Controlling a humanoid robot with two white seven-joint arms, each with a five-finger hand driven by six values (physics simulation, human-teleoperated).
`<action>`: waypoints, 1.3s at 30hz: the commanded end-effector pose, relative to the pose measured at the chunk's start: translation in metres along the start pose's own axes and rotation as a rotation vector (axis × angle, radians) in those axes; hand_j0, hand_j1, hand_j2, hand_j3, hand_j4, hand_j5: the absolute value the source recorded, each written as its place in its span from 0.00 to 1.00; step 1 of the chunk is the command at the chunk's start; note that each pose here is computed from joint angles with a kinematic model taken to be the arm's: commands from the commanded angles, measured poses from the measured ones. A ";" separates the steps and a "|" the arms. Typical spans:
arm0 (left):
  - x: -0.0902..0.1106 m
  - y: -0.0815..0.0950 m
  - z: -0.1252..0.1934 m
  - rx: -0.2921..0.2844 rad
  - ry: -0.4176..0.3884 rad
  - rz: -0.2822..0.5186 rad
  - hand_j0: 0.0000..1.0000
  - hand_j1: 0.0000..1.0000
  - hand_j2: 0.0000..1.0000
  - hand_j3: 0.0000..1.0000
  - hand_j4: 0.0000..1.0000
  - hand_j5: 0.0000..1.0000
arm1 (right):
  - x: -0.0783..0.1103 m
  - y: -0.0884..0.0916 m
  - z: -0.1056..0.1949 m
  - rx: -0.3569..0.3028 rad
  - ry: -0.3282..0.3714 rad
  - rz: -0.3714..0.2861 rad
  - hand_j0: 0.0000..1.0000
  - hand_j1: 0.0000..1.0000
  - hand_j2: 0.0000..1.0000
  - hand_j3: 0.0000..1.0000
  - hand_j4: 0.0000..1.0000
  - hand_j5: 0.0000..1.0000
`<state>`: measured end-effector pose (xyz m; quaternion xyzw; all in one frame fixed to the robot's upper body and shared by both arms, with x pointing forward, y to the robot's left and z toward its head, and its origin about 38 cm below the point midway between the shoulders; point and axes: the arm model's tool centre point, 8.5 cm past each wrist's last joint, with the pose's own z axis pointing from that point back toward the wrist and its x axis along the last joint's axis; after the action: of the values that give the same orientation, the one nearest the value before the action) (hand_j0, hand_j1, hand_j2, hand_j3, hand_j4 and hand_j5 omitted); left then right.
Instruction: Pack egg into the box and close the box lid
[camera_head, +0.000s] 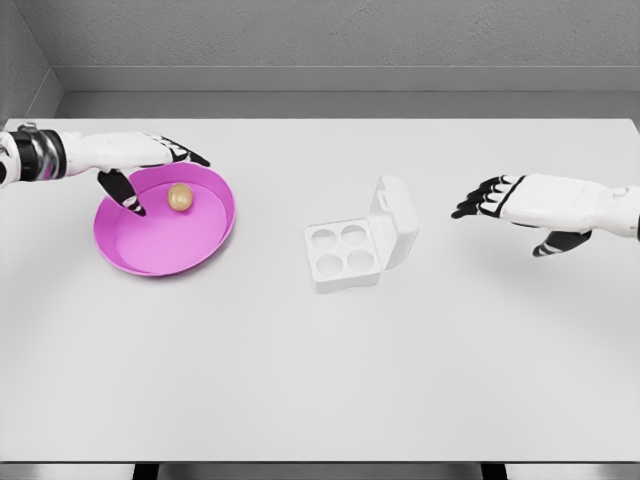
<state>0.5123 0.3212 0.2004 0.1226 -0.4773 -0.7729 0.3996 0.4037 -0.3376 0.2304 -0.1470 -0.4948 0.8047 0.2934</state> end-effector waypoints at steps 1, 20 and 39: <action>0.000 -0.001 -0.001 0.001 0.001 0.005 0.98 0.98 0.98 0.98 0.98 0.98 | 0.002 -0.004 0.002 -0.007 -0.003 0.007 1.00 1.00 1.00 1.00 1.00 1.00; 0.003 -0.015 -0.013 -0.051 0.011 -0.023 0.87 0.87 0.87 0.87 0.87 0.87 | 0.006 0.002 0.009 0.025 -0.005 0.018 1.00 1.00 1.00 1.00 1.00 1.00; 0.000 -0.019 -0.027 -0.085 0.043 -0.039 0.79 0.79 0.79 0.79 0.79 0.79 | 0.013 -0.002 0.006 0.021 -0.025 0.036 1.00 1.00 1.00 1.00 1.00 1.00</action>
<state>0.5180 0.3092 0.1708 0.1313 -0.4316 -0.7984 0.3988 0.3908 -0.3330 0.2355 -0.1430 -0.4856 0.8182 0.2728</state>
